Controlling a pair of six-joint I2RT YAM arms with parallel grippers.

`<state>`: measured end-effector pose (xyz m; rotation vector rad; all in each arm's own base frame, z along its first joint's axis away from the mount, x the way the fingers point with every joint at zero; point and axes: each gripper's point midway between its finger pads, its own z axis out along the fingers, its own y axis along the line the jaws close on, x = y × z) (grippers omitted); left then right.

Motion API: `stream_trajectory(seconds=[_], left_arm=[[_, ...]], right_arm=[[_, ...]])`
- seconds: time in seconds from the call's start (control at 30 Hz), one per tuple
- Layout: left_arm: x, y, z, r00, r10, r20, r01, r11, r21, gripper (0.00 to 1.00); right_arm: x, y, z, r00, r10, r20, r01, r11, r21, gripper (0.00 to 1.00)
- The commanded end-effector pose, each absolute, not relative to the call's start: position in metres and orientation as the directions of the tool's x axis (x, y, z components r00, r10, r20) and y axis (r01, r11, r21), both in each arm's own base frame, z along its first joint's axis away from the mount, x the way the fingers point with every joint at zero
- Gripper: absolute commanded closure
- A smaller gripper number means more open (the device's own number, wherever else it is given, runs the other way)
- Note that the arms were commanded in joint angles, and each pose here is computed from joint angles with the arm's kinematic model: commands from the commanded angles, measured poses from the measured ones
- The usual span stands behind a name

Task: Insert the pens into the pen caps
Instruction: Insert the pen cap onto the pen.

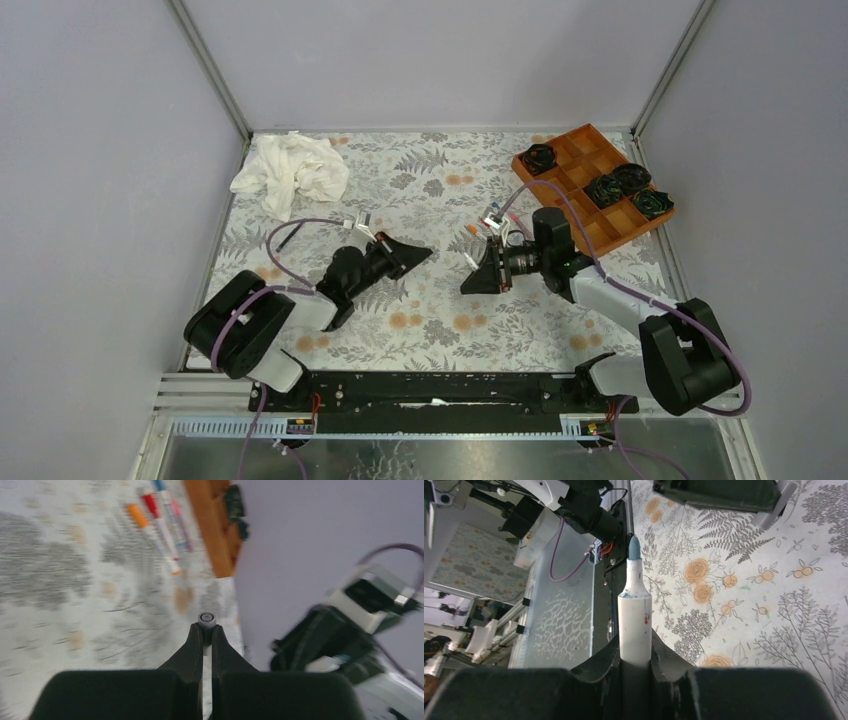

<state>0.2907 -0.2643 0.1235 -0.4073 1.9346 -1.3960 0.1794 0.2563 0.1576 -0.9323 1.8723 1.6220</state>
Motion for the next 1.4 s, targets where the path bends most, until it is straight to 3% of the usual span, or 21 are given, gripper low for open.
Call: stream_trajectory(seconds=[0.0, 0.3, 0.93, 1.37], left_arm=[[0.286, -0.268, 0.237, -0.559, -0.812, -0.169, 0.357, -0.053, -0.933, 1.00], [0.284, -0.278, 0.268, -0.484, -0.860, -0.158, 0.425, -0.074, -0.902, 1.00], [0.275, -0.307, 0.272, -0.580, -0.801, -0.145, 0.409, -0.132, -0.903, 1.00], [0.270, -0.317, 0.264, -0.604, -0.773, -0.193, 0.383, -0.069, -0.921, 1.00]], right_arm=[[0.190, 0.274, 0.170, -0.696, -0.125, -0.707, -0.717, 0.065, 0.694, 1.00], [0.186, 0.274, 0.192, -0.718, -0.063, -0.693, -0.696, 0.050, 0.716, 1.00], [0.189, 0.276, 0.196, -0.713, -0.079, -0.697, -0.701, 0.058, 0.711, 1.00], [0.189, 0.276, 0.200, -0.702, -0.076, -0.708, -0.712, 0.055, 0.700, 1.00]])
